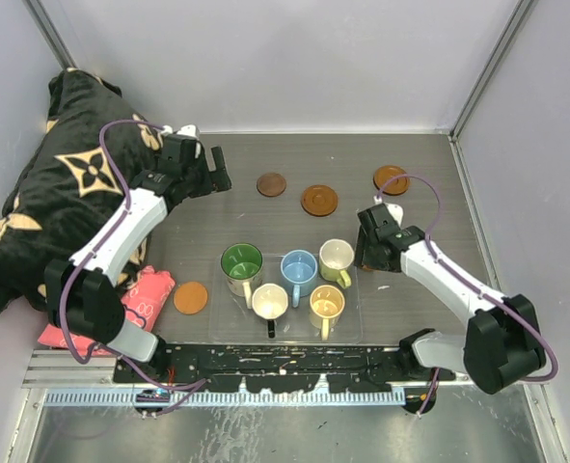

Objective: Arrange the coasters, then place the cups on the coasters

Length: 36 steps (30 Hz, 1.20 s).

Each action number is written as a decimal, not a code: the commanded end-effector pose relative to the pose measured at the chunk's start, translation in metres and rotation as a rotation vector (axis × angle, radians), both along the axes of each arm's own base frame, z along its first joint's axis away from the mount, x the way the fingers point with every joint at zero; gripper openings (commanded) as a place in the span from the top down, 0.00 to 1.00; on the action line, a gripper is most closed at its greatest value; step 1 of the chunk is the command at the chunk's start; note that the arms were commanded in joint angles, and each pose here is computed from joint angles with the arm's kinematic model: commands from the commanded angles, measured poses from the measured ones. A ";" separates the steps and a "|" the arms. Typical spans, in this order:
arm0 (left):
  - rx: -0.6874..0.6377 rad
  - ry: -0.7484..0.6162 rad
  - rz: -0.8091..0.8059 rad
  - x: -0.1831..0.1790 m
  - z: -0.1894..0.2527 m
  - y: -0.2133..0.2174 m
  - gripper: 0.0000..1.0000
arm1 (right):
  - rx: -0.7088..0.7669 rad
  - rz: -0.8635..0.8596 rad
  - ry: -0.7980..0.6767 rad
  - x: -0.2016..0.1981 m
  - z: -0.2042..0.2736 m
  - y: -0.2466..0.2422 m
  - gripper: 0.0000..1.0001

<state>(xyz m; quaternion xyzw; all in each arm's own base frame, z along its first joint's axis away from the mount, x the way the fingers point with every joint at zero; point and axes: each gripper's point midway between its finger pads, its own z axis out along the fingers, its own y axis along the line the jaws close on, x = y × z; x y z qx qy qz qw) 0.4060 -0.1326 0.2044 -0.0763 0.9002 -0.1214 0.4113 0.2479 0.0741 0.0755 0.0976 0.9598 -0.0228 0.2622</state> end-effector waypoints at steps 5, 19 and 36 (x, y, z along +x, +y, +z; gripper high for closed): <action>-0.029 -0.029 -0.013 0.002 0.016 -0.008 0.02 | 0.023 -0.026 -0.068 0.019 -0.004 0.007 0.53; -0.014 -0.025 -0.011 0.000 0.016 -0.005 0.02 | 0.004 -0.023 -0.081 0.050 -0.020 0.012 0.48; 0.002 -0.012 -0.007 0.002 0.011 -0.004 0.02 | 0.035 -0.061 -0.066 0.069 -0.039 -0.002 0.48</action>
